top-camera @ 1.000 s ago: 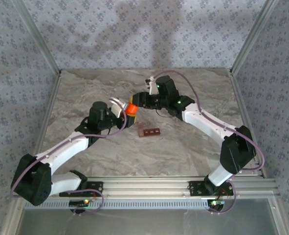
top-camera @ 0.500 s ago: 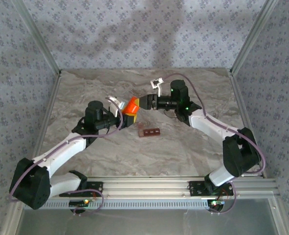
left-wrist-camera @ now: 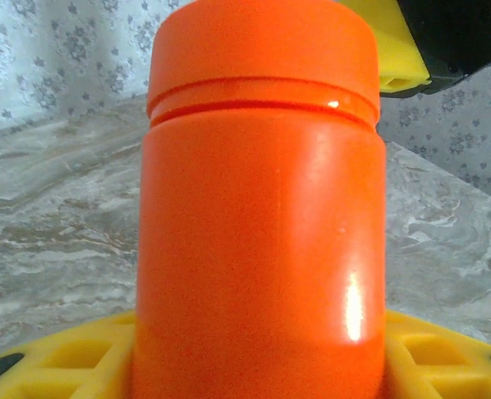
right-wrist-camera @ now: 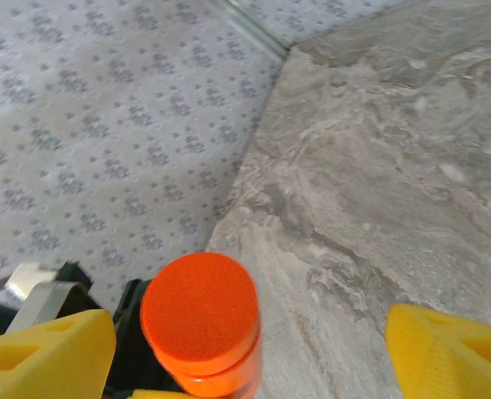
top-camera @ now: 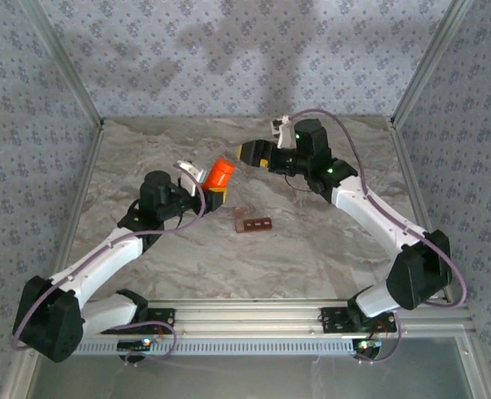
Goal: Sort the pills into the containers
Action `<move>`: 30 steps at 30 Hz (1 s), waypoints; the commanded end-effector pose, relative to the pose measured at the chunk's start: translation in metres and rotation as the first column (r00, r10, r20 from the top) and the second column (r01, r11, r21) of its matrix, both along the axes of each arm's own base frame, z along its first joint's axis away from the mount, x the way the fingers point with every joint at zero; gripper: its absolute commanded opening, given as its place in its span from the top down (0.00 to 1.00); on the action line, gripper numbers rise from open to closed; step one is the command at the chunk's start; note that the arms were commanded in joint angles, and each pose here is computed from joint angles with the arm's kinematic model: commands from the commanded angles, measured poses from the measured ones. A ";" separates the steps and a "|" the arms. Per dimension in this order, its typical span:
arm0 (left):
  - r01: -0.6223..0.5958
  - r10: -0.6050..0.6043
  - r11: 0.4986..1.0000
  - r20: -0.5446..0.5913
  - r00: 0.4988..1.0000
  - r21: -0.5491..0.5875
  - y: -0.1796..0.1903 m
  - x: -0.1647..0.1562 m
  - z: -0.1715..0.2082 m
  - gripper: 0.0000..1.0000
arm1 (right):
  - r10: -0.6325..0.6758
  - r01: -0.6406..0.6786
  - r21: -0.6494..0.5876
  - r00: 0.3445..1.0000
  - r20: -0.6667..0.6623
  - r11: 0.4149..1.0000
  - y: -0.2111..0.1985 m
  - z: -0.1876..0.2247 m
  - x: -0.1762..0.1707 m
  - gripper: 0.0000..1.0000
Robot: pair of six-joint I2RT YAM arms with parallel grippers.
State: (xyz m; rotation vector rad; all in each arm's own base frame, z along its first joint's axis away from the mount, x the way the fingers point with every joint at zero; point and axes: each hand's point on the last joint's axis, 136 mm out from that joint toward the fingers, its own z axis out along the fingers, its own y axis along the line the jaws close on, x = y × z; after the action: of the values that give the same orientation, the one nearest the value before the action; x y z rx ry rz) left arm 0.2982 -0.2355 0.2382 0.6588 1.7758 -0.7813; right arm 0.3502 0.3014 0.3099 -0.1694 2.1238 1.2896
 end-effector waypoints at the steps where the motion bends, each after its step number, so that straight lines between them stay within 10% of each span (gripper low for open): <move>1: -0.017 0.018 1.000 0.080 0.997 -0.006 0.003 0.003 0.025 1.00 | -0.068 0.065 -0.046 0.994 -0.085 0.997 0.005 -0.009 0.005 0.14; 17: -0.010 0.011 1.000 0.067 0.998 -0.006 -0.002 0.004 0.022 1.00 | 0.017 -0.023 -0.057 0.995 -0.102 0.998 0.058 -0.014 -0.006 0.20; 30: -0.013 0.015 0.999 0.062 0.998 -0.041 -0.006 0.005 0.025 1.00 | 0.148 -0.145 -0.051 0.988 0.047 0.988 0.071 -0.004 -0.018 0.59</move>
State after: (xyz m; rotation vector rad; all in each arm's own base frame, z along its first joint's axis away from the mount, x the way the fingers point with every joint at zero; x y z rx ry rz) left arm 0.2999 -0.2365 0.2313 0.6555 1.7990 -0.7533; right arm 0.3388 0.3628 0.2880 -0.2213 2.2440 1.2758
